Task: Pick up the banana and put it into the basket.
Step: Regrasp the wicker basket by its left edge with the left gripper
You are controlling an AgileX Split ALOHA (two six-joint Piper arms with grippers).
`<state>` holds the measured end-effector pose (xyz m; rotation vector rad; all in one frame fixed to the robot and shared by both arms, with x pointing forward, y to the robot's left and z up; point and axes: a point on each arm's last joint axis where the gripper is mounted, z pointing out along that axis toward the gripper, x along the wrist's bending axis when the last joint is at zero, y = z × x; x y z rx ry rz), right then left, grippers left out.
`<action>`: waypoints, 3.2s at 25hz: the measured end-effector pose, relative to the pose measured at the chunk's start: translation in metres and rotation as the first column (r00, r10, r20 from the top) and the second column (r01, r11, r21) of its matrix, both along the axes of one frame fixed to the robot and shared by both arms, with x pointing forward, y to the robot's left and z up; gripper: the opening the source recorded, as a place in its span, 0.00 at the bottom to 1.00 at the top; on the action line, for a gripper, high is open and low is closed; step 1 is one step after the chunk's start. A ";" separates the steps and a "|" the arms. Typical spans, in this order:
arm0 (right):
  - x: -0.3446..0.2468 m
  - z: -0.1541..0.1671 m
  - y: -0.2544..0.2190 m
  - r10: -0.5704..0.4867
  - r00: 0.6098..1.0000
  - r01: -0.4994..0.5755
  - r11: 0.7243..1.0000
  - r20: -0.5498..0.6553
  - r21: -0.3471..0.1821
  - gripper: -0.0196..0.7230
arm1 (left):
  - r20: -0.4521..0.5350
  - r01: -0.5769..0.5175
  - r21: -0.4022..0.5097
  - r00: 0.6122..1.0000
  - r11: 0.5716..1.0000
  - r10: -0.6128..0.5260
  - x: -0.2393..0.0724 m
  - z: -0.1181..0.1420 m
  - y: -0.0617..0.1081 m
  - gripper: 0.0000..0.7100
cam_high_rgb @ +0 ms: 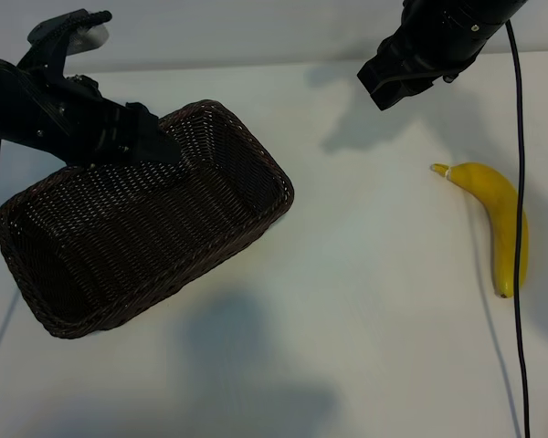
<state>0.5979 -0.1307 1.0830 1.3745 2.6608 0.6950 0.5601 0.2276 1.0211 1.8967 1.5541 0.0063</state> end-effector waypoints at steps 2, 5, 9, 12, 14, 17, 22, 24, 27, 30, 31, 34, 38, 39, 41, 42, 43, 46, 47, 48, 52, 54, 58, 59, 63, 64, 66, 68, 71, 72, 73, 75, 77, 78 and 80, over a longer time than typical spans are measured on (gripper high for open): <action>0.000 0.000 0.000 0.000 1.000 0.000 1.000 0.000 0.000 0.55 | 0.004 -0.003 0.000 1.000 1.000 0.003 0.000 0.000 0.000 0.83; 0.000 0.000 0.000 0.000 1.000 0.000 1.000 0.000 0.000 0.55 | 0.009 -0.007 0.001 1.000 1.000 0.007 0.001 0.000 0.000 0.83; 0.000 0.000 0.000 0.000 1.000 0.000 1.000 0.000 0.000 0.55 | 0.012 -0.013 0.002 1.000 1.000 0.013 0.001 0.000 0.001 0.83; 0.000 0.000 0.000 0.000 1.000 0.000 1.000 0.000 0.000 0.55 | 0.011 -0.016 -0.001 1.000 1.000 0.016 0.001 0.000 0.001 0.83; 0.000 0.000 0.000 0.000 1.000 0.000 1.000 0.000 0.000 0.55 | 0.011 -0.016 -0.002 1.000 1.000 0.017 0.002 0.001 0.000 0.83; 0.000 0.000 0.000 0.000 1.000 0.000 1.000 0.000 0.000 0.55 | 0.010 -0.018 -0.003 1.000 1.000 0.018 0.002 0.001 0.000 0.83; 0.000 0.000 0.000 0.000 1.000 0.000 1.000 0.000 0.000 0.55 | -0.031 -0.084 0.012 0.996 0.996 0.084 -0.001 0.002 0.004 0.83; 0.000 0.000 0.000 0.000 1.000 0.000 1.000 0.000 0.000 0.55 | -0.037 -0.111 0.076 0.993 0.991 0.114 -0.006 0.007 0.011 0.83; 0.000 0.000 0.000 0.000 1.000 0.000 1.000 0.000 0.000 0.55 | -0.015 -0.185 0.169 0.982 0.968 0.190 -0.022 0.028 0.023 0.83; 0.000 0.000 0.000 0.000 1.000 0.000 1.000 -0.001 0.000 0.55 | 0.031 -0.292 0.201 0.956 0.935 0.292 -0.043 0.055 0.033 0.83; 0.000 0.000 0.000 0.001 1.000 -0.001 1.000 -0.002 -0.001 0.55 | 0.043 -0.316 0.203 0.948 0.927 0.314 -0.049 0.061 0.036 0.83; 0.000 0.000 0.000 0.001 1.000 -0.001 1.000 -0.003 -0.002 0.55 | 0.042 -0.375 0.186 0.927 0.908 0.373 -0.073 0.071 0.040 0.83; -0.001 0.000 0.000 0.003 1.000 -0.003 1.000 -0.011 -0.005 0.55 | -0.007 -0.433 0.212 0.896 0.876 0.444 -0.093 0.055 0.046 0.83; -0.001 0.000 0.000 0.004 1.000 -0.004 1.000 -0.012 -0.006 0.55 | -0.022 -0.448 0.232 0.885 0.863 0.466 -0.097 0.048 0.048 0.83; -0.001 0.000 0.000 0.004 1.000 -0.004 1.000 -0.012 -0.006 0.55 | -0.044 -0.475 0.265 0.864 0.839 0.502 -0.104 0.035 0.052 0.83; -0.001 0.000 0.000 0.004 1.000 -0.004 1.000 -0.012 -0.006 0.55 | -0.053 -0.491 0.267 0.852 0.829 0.521 -0.106 0.030 0.053 0.83; -0.001 -0.001 0.000 0.004 1.000 -0.004 1.000 -0.013 -0.006 0.55 | -0.056 -0.506 0.271 0.841 0.819 0.539 -0.109 0.026 0.054 0.83; -0.001 -0.001 0.000 0.004 1.000 -0.004 1.000 -0.014 -0.006 0.55 | -0.051 -0.550 0.280 0.810 0.787 0.585 -0.113 0.010 0.057 0.83; -0.001 -0.001 0.000 0.004 1.000 -0.004 1.000 -0.014 -0.006 0.55 | -0.051 -0.566 0.277 0.798 0.776 0.600 -0.115 0.003 0.058 0.83; -0.001 -0.001 0.000 0.004 1.000 -0.004 1.000 -0.015 -0.006 0.55 | -0.048 -0.577 0.276 0.790 0.768 0.611 -0.116 -0.003 0.059 0.83; -0.002 -0.001 -0.001 0.006 1.000 -0.007 1.000 -0.022 -0.009 0.55 | -0.035 -0.613 0.264 0.765 0.745 0.643 -0.120 -0.017 0.061 0.83; -0.002 -0.001 -0.001 0.007 1.000 -0.008 1.000 -0.025 -0.010 0.55 | -0.016 -0.633 0.254 0.753 0.731 0.658 -0.119 -0.020 0.062 0.83; -0.002 -0.001 -0.001 0.008 1.000 -0.008 1.000 -0.026 -0.011 0.55 | -0.019 -0.646 0.266 0.738 0.715 0.674 -0.110 -0.030 0.063 0.83; -0.002 -0.001 -0.001 0.008 1.000 -0.008 1.000 -0.026 -0.011 0.55 | -0.028 -0.644 0.271 0.737 0.715 0.675 -0.107 -0.035 0.062 0.83; -0.002 -0.001 -0.001 0.008 1.000 -0.008 1.000 -0.026 -0.011 0.55 | -0.055 -0.639 0.272 0.736 0.719 0.675 -0.096 -0.050 0.059 0.83; -0.002 -0.001 -0.001 0.008 1.000 -0.008 1.000 -0.026 -0.011 0.55 | -0.061 -0.639 0.268 0.736 0.721 0.674 -0.093 -0.054 0.059 0.83; -0.002 -0.001 -0.001 0.008 1.000 -0.008 1.000 -0.026 -0.011 0.55 | -0.077 -0.640 0.260 0.732 0.723 0.677 -0.087 -0.063 0.057 0.83; -0.002 -0.001 -0.001 0.008 1.000 -0.008 1.000 -0.027 -0.011 0.55 | -0.095 -0.641 0.258 0.727 0.723 0.680 -0.082 -0.072 0.055 0.83; -0.002 -0.001 -0.001 0.008 1.000 -0.008 1.000 -0.027 -0.011 0.55 | -0.136 -0.644 0.262 0.713 0.719 0.688 -0.077 -0.086 0.053 0.83; -0.003 -0.001 -0.001 0.008 1.000 -0.008 1.000 -0.028 -0.011 0.55 | -0.147 -0.642 0.264 0.711 0.720 0.688 -0.076 -0.091 0.052 0.83; -0.003 -0.001 -0.001 0.008 1.000 -0.009 1.000 -0.029 -0.012 0.55 | -0.157 -0.643 0.260 0.708 0.721 0.688 -0.074 -0.094 0.051 0.83; -0.003 -0.001 -0.001 0.009 0.999 -0.009 1.000 -0.030 -0.012 0.55 | -0.171 -0.644 0.251 0.706 0.723 0.688 -0.072 -0.099 0.050 0.83; -0.003 -0.001 -0.001 0.009 0.999 -0.010 1.000 -0.032 -0.013 0.55 | -0.180 -0.647 0.244 0.702 0.723 0.689 -0.071 -0.102 0.049 0.80; -0.003 -0.001 -0.001 0.009 0.999 -0.010 1.000 -0.032 -0.013 0.55 | -0.181 -0.646 0.243 0.702 0.723 0.688 -0.071 -0.102 0.049 0.75; -0.003 -0.001 -0.001 0.009 0.999 -0.010 1.000 -0.032 -0.013 0.55 | -0.178 -0.649 0.237 0.702 0.723 0.689 -0.070 -0.102 0.049 0.60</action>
